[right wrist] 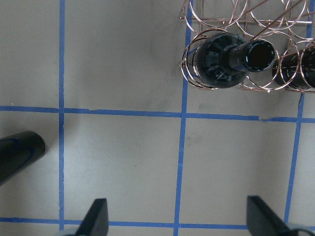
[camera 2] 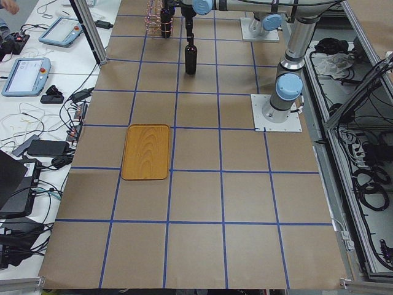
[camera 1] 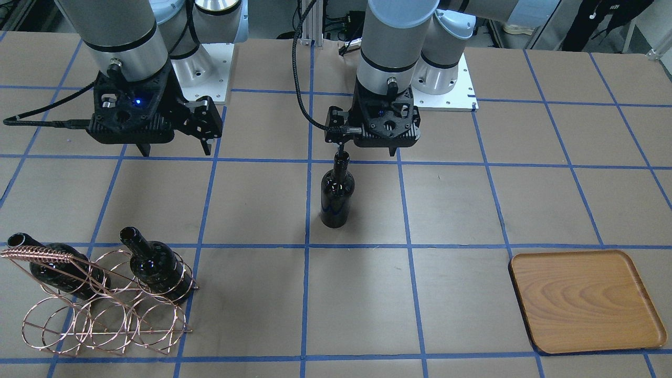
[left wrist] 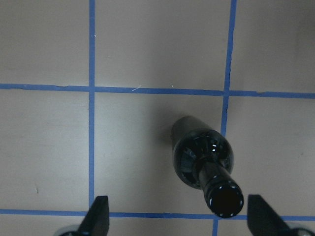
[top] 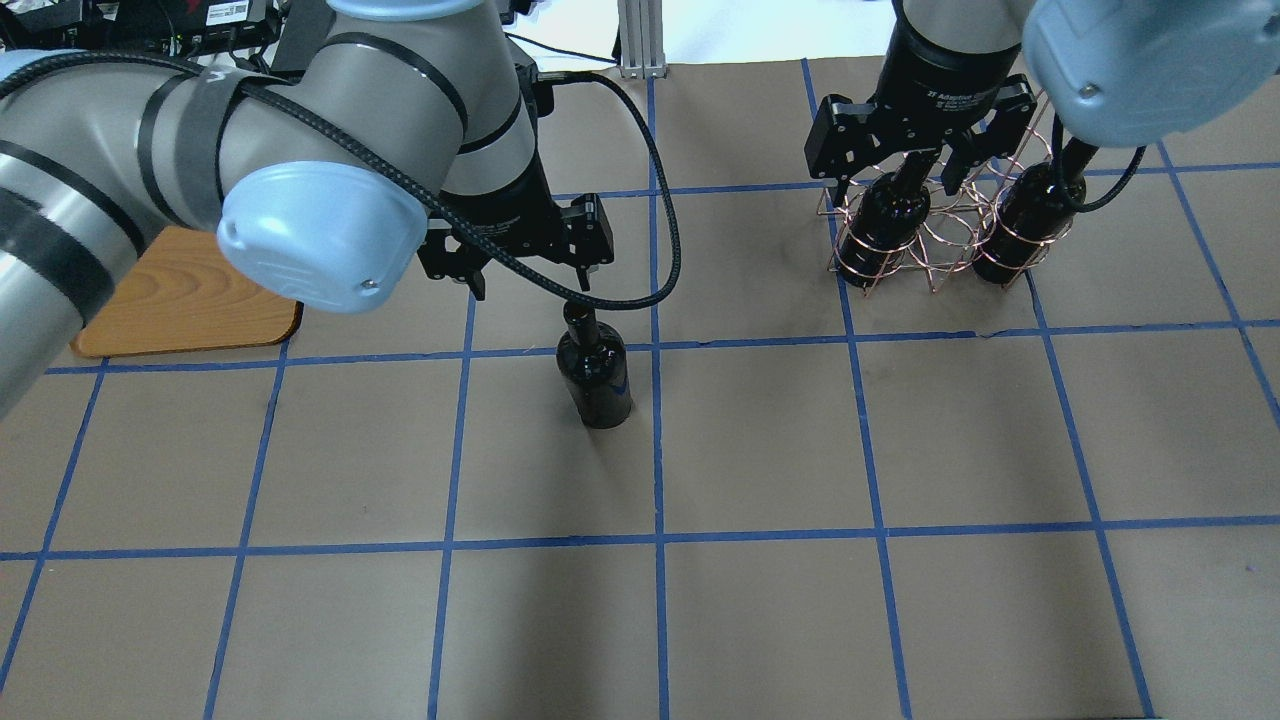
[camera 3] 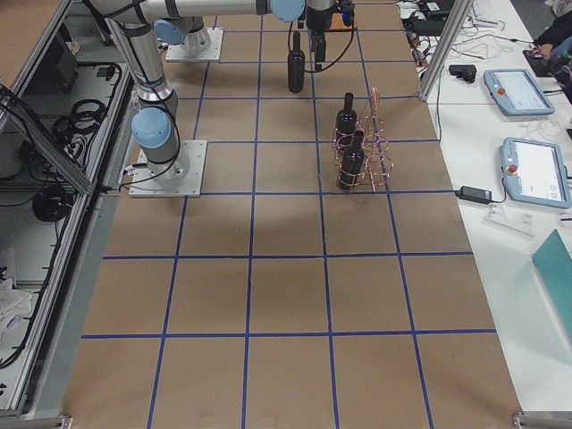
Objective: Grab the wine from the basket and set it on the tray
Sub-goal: 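Lower the left gripper onto the bottle neck while the right returns to the rack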
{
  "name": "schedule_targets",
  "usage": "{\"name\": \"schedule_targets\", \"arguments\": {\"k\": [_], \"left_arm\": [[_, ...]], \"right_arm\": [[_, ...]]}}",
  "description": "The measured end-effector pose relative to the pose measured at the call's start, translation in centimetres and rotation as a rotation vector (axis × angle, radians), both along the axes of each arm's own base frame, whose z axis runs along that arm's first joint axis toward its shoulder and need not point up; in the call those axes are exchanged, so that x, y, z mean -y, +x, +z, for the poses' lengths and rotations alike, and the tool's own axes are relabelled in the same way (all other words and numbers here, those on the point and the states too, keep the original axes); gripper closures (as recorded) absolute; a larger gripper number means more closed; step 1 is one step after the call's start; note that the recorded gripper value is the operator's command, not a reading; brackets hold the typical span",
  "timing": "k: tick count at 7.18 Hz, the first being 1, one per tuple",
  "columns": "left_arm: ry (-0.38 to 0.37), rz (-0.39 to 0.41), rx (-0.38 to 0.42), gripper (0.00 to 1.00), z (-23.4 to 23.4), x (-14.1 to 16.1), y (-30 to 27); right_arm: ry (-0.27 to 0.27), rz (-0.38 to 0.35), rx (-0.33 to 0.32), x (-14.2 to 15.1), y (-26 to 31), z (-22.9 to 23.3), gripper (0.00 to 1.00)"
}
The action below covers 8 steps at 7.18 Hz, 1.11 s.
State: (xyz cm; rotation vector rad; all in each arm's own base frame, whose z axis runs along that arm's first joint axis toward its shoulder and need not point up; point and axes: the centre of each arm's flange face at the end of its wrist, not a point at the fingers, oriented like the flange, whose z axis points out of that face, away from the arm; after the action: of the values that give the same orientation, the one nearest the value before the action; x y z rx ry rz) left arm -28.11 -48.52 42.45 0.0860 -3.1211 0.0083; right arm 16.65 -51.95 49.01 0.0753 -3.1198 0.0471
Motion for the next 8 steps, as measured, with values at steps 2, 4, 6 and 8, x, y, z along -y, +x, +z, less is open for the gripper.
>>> {"name": "schedule_targets", "arguments": {"k": [2,4,6,8], "left_arm": [[0.038,0.017,-0.019,0.00,-1.8,0.4,-1.3],[0.082,0.012,-0.007,0.00,-4.3,0.3,-3.0],[0.090,-0.005,0.000,0.02,-4.9,0.0,-3.7],[0.082,-0.010,0.001,0.14,-4.4,-0.3,-3.6]], "right_arm": [[0.016,-0.019,0.000,0.2,-1.4,-0.5,0.00],[0.024,-0.042,0.002,0.5,-3.1,-0.8,0.00],[0.027,-0.049,-0.002,0.4,-3.8,-0.6,0.00],[0.032,-0.051,0.004,0.2,-3.8,-0.5,0.00]]}}
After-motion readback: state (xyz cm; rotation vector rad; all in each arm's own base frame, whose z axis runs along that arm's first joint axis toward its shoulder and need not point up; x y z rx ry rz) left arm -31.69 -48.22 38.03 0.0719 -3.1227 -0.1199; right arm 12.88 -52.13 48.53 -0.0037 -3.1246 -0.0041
